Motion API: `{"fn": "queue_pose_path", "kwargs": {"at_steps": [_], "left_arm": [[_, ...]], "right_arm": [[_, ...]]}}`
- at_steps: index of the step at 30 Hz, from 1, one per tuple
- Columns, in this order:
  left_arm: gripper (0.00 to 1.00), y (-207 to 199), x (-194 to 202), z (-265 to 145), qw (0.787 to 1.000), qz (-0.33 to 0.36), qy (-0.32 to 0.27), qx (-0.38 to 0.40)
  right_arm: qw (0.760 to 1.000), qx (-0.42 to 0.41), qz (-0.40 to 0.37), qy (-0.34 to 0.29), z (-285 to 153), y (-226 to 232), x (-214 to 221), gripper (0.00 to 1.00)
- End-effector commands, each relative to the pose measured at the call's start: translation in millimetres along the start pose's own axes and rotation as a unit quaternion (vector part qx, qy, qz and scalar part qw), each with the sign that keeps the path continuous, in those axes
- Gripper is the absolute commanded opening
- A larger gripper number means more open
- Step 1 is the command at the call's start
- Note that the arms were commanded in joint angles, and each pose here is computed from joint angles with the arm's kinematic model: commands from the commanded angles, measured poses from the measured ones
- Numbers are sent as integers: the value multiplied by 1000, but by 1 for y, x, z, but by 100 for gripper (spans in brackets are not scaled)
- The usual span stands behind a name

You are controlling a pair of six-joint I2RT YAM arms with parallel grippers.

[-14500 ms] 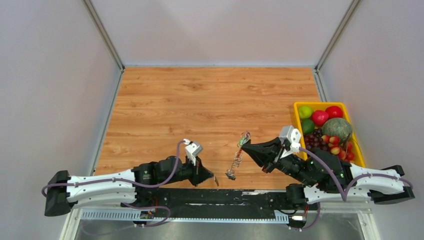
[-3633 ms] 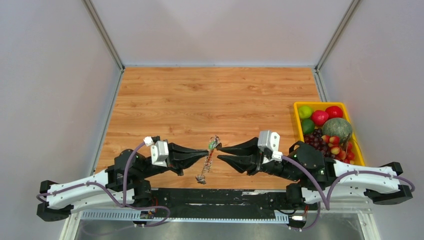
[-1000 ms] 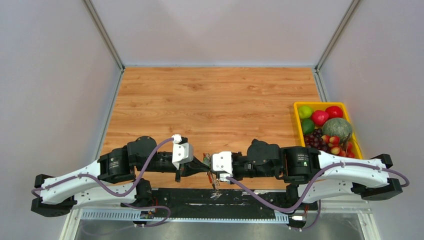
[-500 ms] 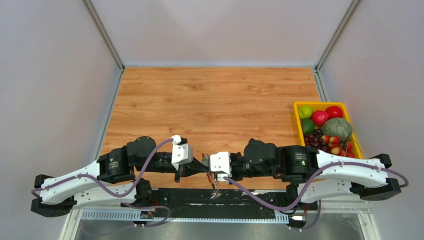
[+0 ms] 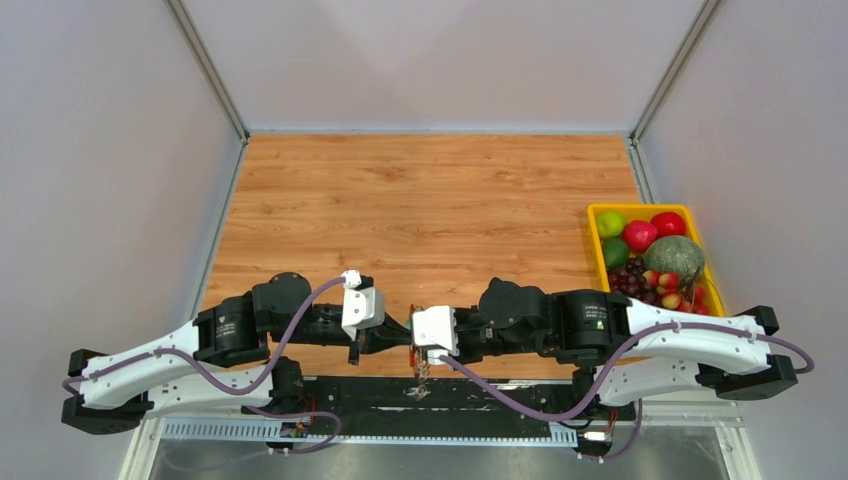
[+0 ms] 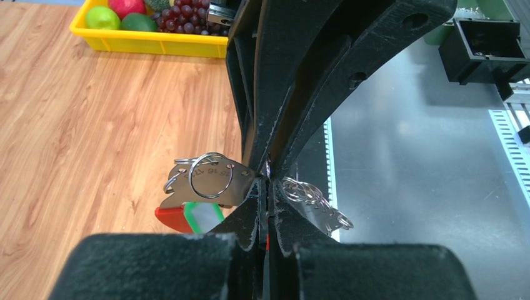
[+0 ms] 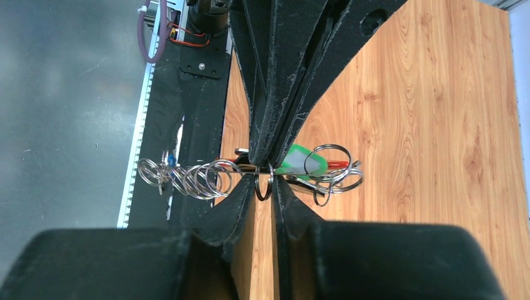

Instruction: Put the keys on the keyring

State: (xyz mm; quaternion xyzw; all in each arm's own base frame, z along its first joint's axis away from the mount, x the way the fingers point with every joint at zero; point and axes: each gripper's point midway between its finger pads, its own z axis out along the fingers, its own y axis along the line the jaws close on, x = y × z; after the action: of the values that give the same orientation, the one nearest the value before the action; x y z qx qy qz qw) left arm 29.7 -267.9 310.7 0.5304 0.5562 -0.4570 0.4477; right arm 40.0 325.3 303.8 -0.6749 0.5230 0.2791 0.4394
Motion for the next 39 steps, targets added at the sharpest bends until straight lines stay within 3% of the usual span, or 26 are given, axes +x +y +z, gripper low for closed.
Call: {"fn": "queue_pose_path", "kwargs": {"at_steps": [1,4,11,17,23,39], "left_arm": [[0,-5,-30,-4,999,20,-46,13],[0,-6,-29,-3,999,20,-45,17],[1,-9,-29,-3,998,22,-47,25],[27,-15,-35,-10,996,33,-75,37],[40,-17,-38,-12,994,41,-90,43],[43,11,-57,-11,988,43,-141,-37]], "right_arm": [[999,13,-7,-29,-7,-10,-21,12],[999,10,-10,-31,-7,-9,-22,0],[999,0,-8,-45,-5,-5,-24,0],[995,30,17,-92,-13,-11,-33,0],[989,65,37,-129,-25,-21,-40,0],[974,73,42,-212,-43,-20,-52,0]]}}
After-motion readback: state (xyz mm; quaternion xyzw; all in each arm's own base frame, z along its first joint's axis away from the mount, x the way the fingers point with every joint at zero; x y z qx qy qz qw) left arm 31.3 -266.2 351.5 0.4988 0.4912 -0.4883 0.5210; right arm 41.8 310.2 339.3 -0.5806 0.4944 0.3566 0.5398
